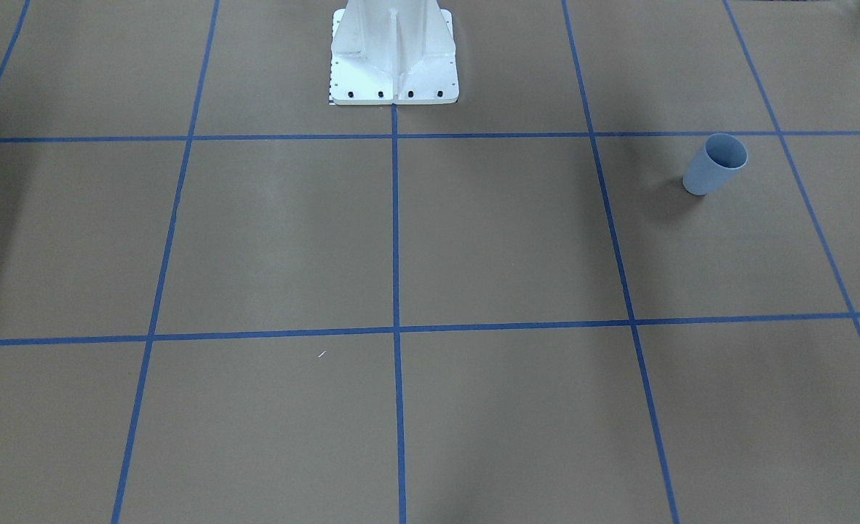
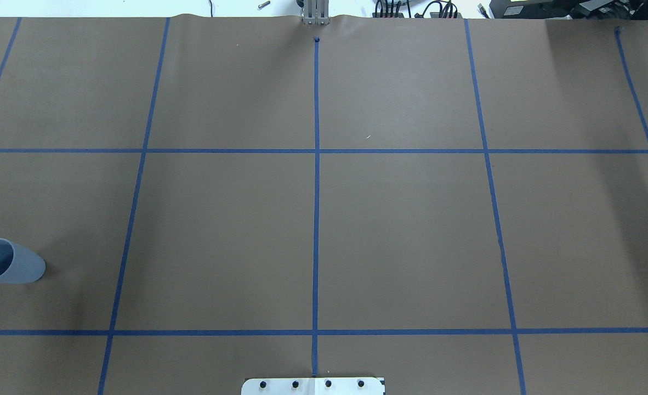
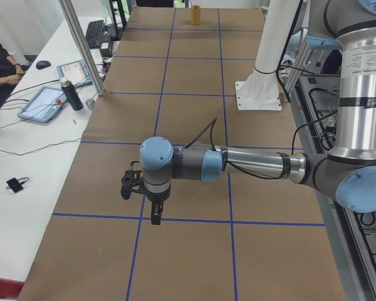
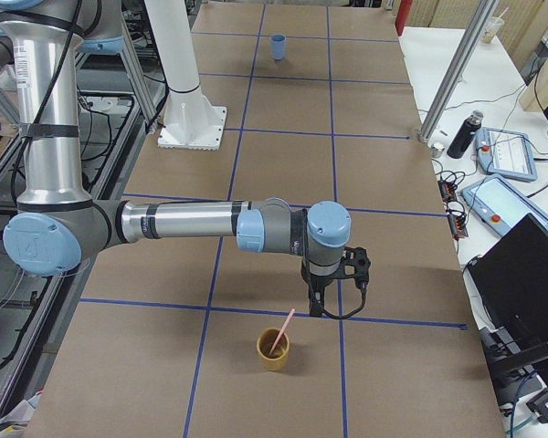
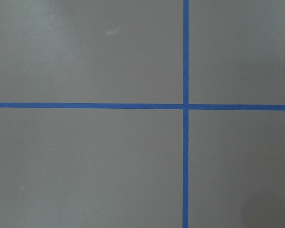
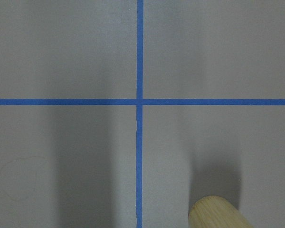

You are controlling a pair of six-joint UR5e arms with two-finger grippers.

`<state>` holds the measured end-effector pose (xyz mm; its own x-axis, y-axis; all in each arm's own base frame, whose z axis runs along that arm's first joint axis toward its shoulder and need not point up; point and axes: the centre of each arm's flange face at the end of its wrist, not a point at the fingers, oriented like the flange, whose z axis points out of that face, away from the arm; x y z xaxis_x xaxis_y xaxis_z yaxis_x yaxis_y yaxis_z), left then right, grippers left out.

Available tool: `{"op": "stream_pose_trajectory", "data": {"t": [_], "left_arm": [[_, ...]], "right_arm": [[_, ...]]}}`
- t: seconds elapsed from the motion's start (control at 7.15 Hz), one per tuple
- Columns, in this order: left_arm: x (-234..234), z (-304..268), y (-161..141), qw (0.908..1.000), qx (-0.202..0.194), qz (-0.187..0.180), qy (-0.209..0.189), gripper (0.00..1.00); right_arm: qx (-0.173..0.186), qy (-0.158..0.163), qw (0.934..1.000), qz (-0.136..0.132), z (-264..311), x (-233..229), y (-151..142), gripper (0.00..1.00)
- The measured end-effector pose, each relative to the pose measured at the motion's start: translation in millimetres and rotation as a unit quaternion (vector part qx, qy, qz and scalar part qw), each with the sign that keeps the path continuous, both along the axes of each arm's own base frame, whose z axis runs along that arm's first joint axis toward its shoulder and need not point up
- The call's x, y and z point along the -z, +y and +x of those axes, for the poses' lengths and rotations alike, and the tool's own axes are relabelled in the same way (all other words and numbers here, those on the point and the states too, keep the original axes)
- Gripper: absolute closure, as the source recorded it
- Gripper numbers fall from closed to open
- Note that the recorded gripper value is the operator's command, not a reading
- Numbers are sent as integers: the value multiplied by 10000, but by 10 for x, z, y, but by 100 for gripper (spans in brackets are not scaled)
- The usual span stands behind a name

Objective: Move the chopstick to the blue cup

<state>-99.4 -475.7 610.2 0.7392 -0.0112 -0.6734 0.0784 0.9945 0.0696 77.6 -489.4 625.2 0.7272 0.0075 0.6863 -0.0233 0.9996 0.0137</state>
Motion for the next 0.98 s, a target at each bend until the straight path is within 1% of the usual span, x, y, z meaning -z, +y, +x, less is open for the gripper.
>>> {"op": "stream_pose_trajectory", "data": {"t": [0.28,0.42,0.56,0.7,0.98], "left_arm": [[103,32,-18,10000,1,69,19,2],[132,83,-37,10000,21,33,34,1],[215,140,-70,10000,35,58,54,1],[349,234,-104,9998,-24,159,111,1],[488,590,-88,9989,-272,240,299,1]], "right_arm": [[2,-5,10000,81,-2,79,42,0],[4,5,9999,134,-2,126,76,0],[5,21,9997,235,0,222,66,0],[6,24,9995,301,-1,288,54,0],[7,-3,9998,177,-10,172,88,0]]}}
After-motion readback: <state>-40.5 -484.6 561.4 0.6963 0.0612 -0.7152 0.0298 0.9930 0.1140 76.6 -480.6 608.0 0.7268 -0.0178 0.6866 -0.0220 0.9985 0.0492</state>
